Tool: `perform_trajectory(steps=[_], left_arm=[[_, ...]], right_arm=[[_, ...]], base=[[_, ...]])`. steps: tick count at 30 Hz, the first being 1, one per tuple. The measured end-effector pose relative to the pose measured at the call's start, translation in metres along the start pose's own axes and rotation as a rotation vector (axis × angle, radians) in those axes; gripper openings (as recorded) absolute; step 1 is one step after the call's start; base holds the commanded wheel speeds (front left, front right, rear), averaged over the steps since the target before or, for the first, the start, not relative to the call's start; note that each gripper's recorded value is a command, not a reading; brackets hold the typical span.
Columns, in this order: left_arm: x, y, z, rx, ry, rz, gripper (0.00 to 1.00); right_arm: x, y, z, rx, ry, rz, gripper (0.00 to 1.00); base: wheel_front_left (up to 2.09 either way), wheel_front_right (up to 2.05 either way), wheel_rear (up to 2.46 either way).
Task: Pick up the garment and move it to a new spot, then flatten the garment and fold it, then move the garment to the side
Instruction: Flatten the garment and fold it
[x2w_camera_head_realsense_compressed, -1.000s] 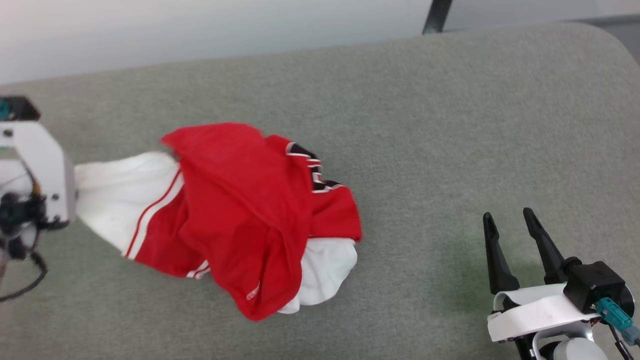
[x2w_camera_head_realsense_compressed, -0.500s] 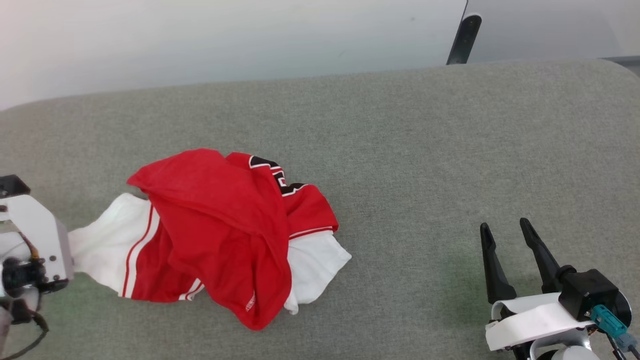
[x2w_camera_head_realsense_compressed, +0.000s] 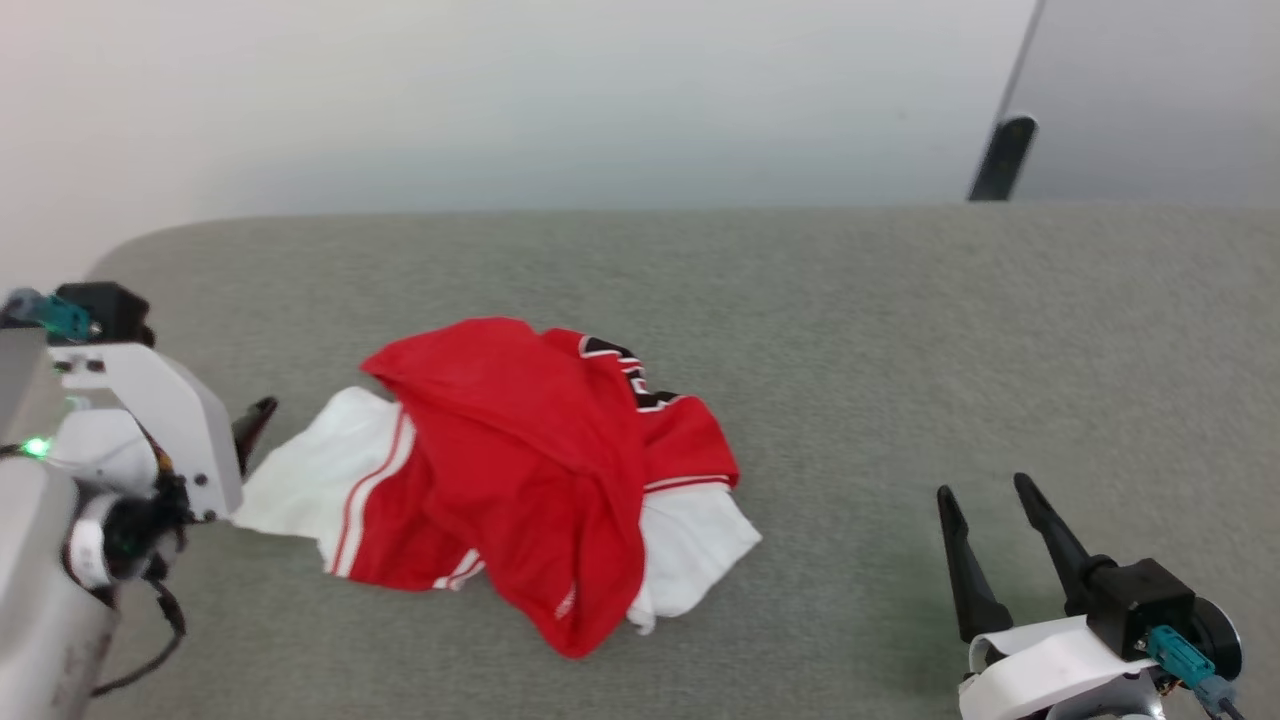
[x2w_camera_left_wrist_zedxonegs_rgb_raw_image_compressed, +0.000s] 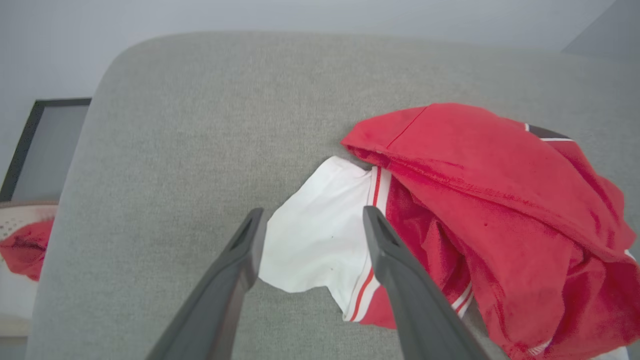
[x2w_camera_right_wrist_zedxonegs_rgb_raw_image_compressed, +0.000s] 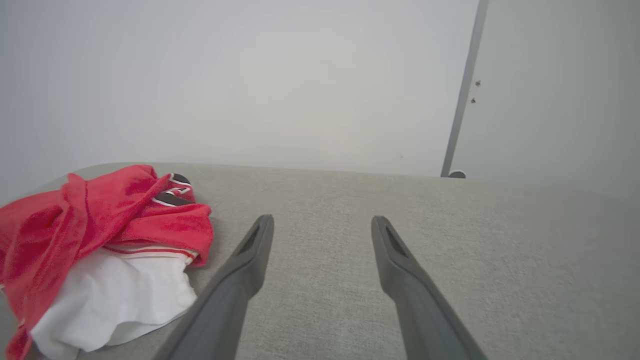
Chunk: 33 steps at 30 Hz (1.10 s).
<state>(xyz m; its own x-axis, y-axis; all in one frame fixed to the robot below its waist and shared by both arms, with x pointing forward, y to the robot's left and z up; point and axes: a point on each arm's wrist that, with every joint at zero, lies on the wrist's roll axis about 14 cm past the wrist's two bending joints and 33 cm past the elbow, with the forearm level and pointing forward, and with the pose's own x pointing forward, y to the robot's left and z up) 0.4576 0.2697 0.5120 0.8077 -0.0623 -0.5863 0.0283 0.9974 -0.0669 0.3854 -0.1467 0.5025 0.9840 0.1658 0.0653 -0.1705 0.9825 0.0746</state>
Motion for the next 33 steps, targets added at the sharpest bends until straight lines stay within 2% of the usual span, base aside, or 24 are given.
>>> perform_trajectory(steps=[3, 7, 15, 22, 25, 33], left_arm=[[-0.018, 0.001, 0.014, 0.031, -0.157, -0.003, 1.0], [-0.045, 0.009, 0.022, -0.008, -0.346, 0.015, 1.0], [-0.099, 0.023, -0.001, -0.073, -0.622, 0.082, 1.0], [-0.138, 0.045, -0.044, -0.16, -0.738, 0.201, 1.0], [-0.151, 0.052, -0.064, -0.154, -0.754, 0.262, 1.0], [-0.179, 0.075, -0.1, -0.296, -0.781, 0.402, 1.0]], right_arm=[[0.005, 0.016, 0.001, -0.002, 0.013, 0.059, 1.0], [0.011, 0.037, 0.003, -0.014, 0.034, 0.141, 1.0], [0.021, 0.087, -0.005, -0.03, 0.153, 0.316, 1.0], [0.026, 0.114, -0.024, -0.05, 0.314, 0.413, 1.0], [0.026, 0.121, -0.036, -0.052, 0.407, 0.432, 1.0], [0.025, 0.126, -0.07, -0.111, 0.672, 0.449, 1.0]], base=[[0.0, 0.0, 0.0], [0.0, 0.0, 0.0], [0.0, 0.0, 0.0], [0.0, 0.0, 0.0], [0.0, 0.0, 0.0], [0.0, 0.0, 0.0]])
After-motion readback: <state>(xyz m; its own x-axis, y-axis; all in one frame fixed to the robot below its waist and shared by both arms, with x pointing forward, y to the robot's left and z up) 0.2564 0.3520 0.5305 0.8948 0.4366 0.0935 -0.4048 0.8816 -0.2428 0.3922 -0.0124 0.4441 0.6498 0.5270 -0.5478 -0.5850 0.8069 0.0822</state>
